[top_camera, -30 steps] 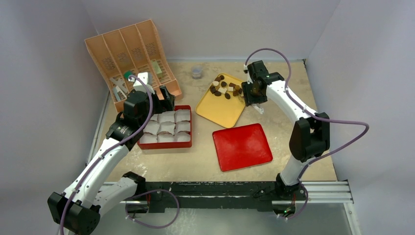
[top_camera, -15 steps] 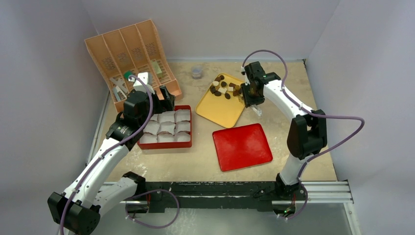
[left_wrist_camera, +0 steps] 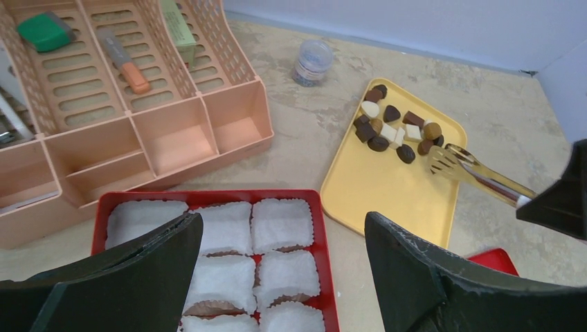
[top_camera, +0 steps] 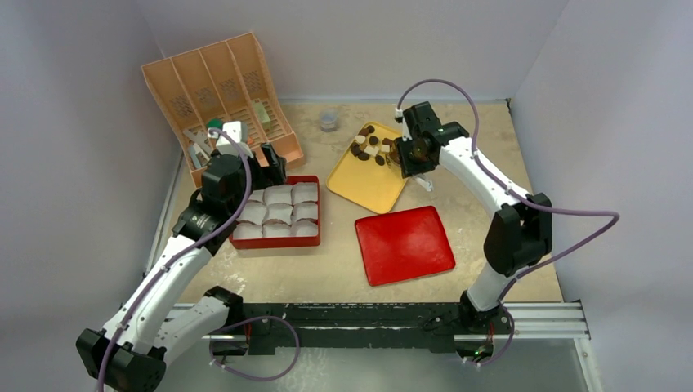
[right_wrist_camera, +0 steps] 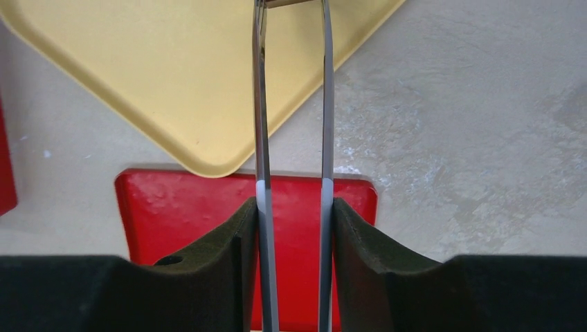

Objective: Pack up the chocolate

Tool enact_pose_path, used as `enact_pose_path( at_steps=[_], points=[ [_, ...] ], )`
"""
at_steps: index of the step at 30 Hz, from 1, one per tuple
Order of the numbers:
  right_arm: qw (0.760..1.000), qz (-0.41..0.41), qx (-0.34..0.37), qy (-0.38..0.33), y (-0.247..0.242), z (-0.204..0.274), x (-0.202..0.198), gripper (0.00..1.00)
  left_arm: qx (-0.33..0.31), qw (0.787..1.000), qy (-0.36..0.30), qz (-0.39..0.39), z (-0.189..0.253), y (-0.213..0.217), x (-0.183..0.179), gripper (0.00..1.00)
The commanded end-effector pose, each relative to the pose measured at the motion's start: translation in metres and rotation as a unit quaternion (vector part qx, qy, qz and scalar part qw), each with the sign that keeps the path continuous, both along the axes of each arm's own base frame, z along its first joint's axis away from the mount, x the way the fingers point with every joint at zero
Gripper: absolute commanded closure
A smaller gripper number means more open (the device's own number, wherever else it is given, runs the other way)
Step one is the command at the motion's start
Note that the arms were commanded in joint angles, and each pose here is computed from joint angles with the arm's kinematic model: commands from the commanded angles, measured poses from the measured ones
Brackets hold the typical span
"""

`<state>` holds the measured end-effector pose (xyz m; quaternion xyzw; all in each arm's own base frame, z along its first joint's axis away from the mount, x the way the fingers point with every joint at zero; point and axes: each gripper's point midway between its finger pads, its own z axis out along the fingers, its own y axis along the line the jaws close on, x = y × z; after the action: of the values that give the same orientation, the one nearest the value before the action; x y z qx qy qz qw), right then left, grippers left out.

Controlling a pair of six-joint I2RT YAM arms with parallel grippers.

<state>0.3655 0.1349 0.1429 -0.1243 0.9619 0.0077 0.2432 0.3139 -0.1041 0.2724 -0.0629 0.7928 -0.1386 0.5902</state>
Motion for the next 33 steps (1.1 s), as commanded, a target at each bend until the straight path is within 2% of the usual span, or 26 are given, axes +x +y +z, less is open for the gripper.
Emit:
enact_pose_path(
  at_steps=[1, 11, 20, 29, 33],
  points=[
    [0.996, 0.026, 0.055, -0.067, 0.025, 0.054, 0.002, 0.71, 0.011, 0.998, -0.039, 0.043, 0.027, 0.019, -0.001, 0.13],
    [0.987, 0.091, 0.108, -0.075, 0.076, 0.071, -0.018, 0.72, 0.027, 0.987, -0.068, 0.145, 0.044, 0.063, -0.015, 0.13],
    [0.964, 0.186, 0.182, -0.061, 0.149, 0.090, -0.060, 0.72, 0.017, 0.969, -0.097, 0.226, 0.059, 0.097, -0.035, 0.11],
    [0.950, 0.257, 0.176, -0.030, 0.205, 0.090, -0.108, 0.72, 0.007, 0.960, -0.113, 0.255, 0.066, 0.110, -0.044, 0.10],
    [0.949, 0.274, 0.158, -0.010, 0.213, 0.082, -0.124, 0.72, 0.006, 0.960, -0.113, 0.255, 0.066, 0.110, -0.045, 0.10]
  ],
)
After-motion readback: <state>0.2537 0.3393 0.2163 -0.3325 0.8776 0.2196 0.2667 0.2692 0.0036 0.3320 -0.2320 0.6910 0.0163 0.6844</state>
